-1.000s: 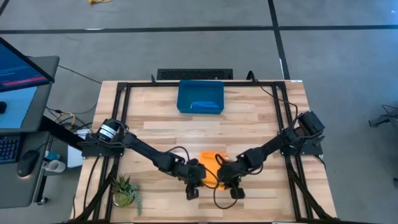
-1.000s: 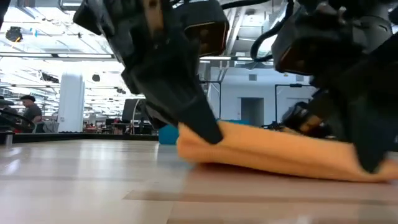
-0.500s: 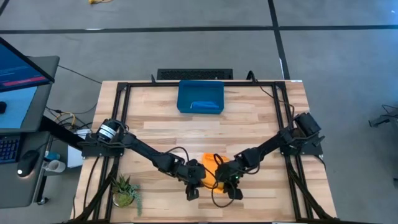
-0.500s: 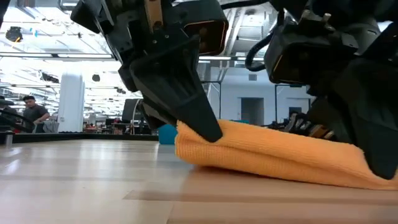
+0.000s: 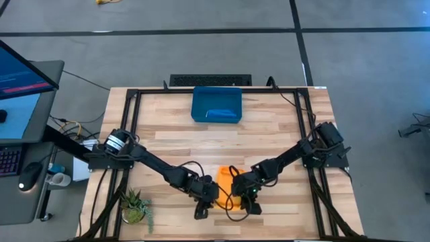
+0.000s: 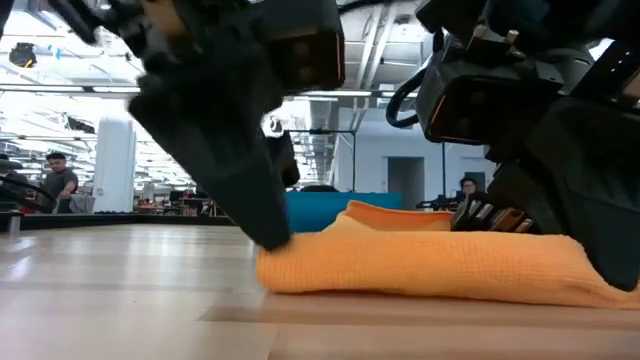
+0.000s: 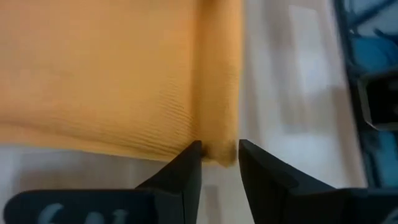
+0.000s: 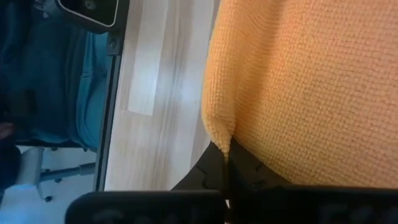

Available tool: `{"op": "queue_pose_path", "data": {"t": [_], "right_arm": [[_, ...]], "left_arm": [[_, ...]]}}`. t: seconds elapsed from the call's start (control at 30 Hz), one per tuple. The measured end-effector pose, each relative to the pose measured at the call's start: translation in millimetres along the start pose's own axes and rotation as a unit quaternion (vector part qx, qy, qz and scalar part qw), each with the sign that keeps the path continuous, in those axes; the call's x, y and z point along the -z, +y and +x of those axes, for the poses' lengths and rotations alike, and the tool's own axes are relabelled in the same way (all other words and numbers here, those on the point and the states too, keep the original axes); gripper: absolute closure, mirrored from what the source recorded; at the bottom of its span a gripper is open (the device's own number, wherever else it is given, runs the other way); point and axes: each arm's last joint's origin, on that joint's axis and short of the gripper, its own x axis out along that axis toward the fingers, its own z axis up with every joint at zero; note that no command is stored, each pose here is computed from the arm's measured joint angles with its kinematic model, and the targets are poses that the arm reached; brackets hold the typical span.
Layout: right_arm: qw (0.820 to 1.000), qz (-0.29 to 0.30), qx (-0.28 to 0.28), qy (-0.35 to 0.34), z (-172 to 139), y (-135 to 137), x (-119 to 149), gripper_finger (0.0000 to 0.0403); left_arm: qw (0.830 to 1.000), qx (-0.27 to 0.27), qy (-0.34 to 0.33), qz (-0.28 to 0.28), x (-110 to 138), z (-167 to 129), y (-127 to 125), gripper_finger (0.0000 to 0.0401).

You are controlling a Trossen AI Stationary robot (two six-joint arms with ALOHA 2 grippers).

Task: Roll microfiber towels into tight, uniform cylinder then place into a basket
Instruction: Roll the orange microfiber towel

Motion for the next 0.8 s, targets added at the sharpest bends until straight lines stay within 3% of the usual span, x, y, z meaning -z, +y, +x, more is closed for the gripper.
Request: {"op": "queue_pose_path", "data": {"t": [0.1,0.33,0.53,0.8], "right_arm": [[1.000,-0.012,0.001,-0.001,0,0,0,0.0390],[1.000,-0.012,0.002,-0.001,0,0,0,0.0387],[1.000,-0.013,0.003,-0.004,0,1,0,0.0391],[1.000,-0.014,0.004,-0.007,0,1,-1,0.0388]], "left_arm": [[1.000,0.016,-0.001,0.022,0,-5,-7,0.0305],[0.998,-0.008,-0.042,0.043,-3,-28,-29,0.0322],[0.987,0.024,-0.093,0.126,-1,-23,-54,0.0335],[0.987,0.017,-0.081,0.139,-2,2,-30,0.0340]]}}
